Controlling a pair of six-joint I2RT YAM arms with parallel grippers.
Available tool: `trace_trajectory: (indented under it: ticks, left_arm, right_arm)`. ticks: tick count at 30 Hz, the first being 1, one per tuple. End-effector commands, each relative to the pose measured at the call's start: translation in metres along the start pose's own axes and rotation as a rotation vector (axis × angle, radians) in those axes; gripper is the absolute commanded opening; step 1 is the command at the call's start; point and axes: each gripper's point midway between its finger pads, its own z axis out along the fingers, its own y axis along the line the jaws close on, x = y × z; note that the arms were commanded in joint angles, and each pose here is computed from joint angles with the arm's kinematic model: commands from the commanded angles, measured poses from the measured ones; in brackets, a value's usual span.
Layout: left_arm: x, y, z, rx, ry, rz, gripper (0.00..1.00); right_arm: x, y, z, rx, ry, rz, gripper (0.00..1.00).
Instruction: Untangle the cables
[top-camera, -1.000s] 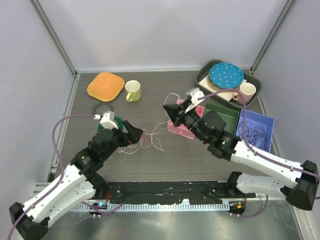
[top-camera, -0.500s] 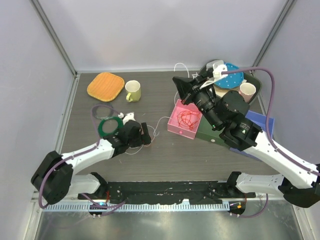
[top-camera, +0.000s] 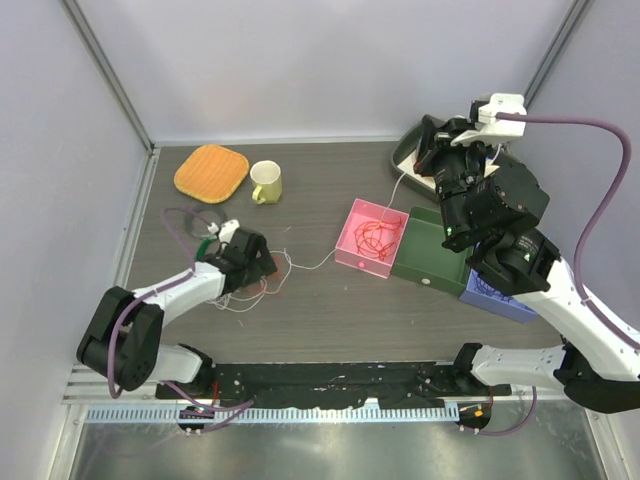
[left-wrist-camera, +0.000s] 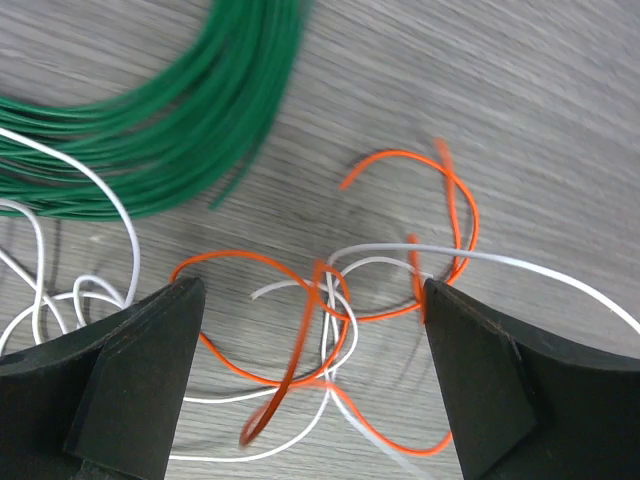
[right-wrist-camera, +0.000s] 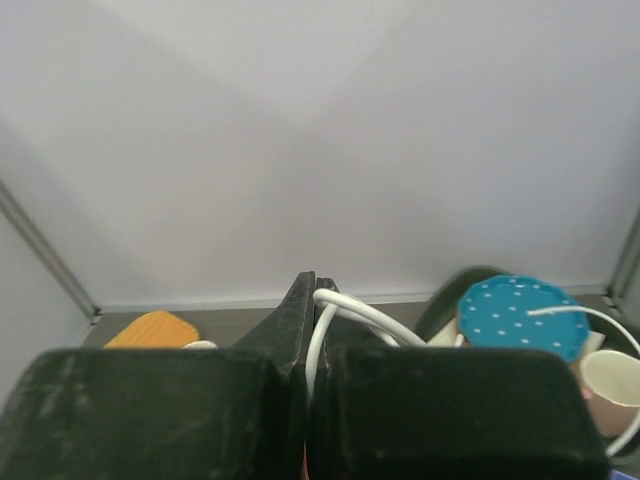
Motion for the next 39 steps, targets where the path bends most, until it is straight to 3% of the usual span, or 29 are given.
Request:
trace_trajectory:
  ticks: [1,9,12,19,23,28,33,39]
  left_arm:
    - [0.0,0.04,0.009,-0.099,0.038,-0.096,0.95]
    - [-0.015,0.066,-0.003,-0.148,-0.013,-0.161,0.94]
    - [-0.023,0.078,-0.008,-0.186,-0.045,-0.188,0.95]
    - [-0.034,0.016,-0.035,0.184,-0.037,-0.167,0.97]
    - [-0.056,0.0,-0.067,0.262,-0.076,-0.178,1.0]
    - [-0.081,0.042,-0.096,0.058,-0.205,-0.216,1.0]
    - [-0.086,0.045,-0.111,0.093,-0.271,-0.239,1.0]
    - [-0.08,0.043,-0.107,0.12,-0.26,-0.23,1.0]
  right_arm:
    - [-0.032,-0.044,-0.005,0.216,-0.041,-0.059,0.01]
    - [-0.057,-0.087,-0.019,0.415,-0.086,-0.115,0.01]
    - [-0.07,-0.092,-0.025,0.4,-0.124,-0.093,0.01]
    - [-0.061,-0.085,-0.019,0.382,-0.1,-0.19,0.01]
    - [-0.034,-0.065,-0.004,0.346,-0.078,-0.25,0.01]
    - [-0.006,-0.049,0.013,0.348,-0.04,-0.308,0.01]
    - [0.012,-0.054,0.021,0.39,-0.026,-0.328,0.01]
    - [0.022,-0.074,0.028,0.445,-0.014,-0.337,0.01]
